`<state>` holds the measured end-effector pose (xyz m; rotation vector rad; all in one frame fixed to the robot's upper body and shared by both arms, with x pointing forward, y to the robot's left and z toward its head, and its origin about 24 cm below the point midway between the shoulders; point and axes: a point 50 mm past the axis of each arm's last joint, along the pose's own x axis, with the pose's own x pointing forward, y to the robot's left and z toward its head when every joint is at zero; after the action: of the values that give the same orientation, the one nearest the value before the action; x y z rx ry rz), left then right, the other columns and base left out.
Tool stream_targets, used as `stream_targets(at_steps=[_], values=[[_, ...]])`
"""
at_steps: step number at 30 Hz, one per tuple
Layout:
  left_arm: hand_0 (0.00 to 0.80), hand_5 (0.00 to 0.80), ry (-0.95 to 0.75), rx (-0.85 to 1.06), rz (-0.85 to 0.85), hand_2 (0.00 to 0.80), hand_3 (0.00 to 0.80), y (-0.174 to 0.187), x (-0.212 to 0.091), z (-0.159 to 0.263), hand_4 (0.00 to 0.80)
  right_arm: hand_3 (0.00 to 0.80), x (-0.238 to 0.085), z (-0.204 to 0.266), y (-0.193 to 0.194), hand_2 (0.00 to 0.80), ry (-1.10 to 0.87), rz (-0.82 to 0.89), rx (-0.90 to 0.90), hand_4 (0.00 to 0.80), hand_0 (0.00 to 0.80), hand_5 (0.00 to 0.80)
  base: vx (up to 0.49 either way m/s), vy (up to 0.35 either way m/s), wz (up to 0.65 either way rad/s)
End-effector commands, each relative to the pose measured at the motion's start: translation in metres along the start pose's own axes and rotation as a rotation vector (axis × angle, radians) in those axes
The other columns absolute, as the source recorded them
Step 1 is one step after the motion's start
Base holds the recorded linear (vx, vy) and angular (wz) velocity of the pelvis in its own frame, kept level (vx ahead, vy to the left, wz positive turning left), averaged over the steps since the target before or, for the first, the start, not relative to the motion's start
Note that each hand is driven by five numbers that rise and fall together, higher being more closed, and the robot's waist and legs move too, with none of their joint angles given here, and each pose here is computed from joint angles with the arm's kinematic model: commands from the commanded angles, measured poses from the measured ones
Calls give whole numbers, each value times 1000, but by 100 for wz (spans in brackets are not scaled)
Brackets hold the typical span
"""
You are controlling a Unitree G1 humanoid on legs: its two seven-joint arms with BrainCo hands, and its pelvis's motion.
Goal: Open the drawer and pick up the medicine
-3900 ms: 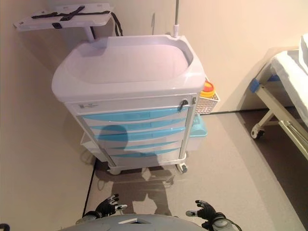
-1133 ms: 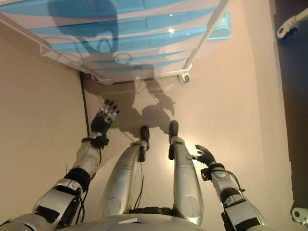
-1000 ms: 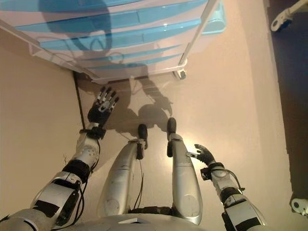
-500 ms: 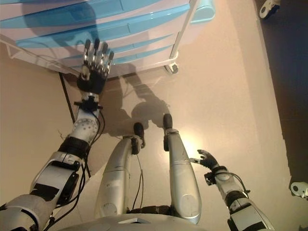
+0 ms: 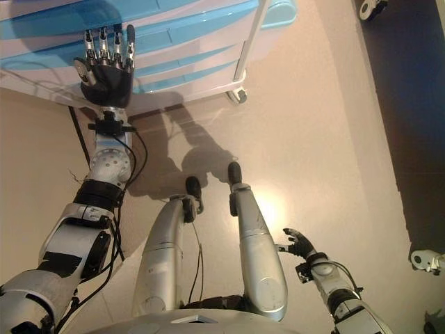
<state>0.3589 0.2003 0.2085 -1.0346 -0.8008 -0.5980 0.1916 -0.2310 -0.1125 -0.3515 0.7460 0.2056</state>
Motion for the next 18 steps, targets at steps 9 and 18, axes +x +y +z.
stream_targets(at_steps=[9,18], values=[[0,0,201,185,164,0,0,25,-12,9,0,0,-11,-23,0,0,75,9,-19,0,0,0,-13,-8,1],[0,0,334,174,309,0,0,48,-41,0,0,0,-8,-17,0,0,61,3,-12,0,0,0,-17,-16,2]])
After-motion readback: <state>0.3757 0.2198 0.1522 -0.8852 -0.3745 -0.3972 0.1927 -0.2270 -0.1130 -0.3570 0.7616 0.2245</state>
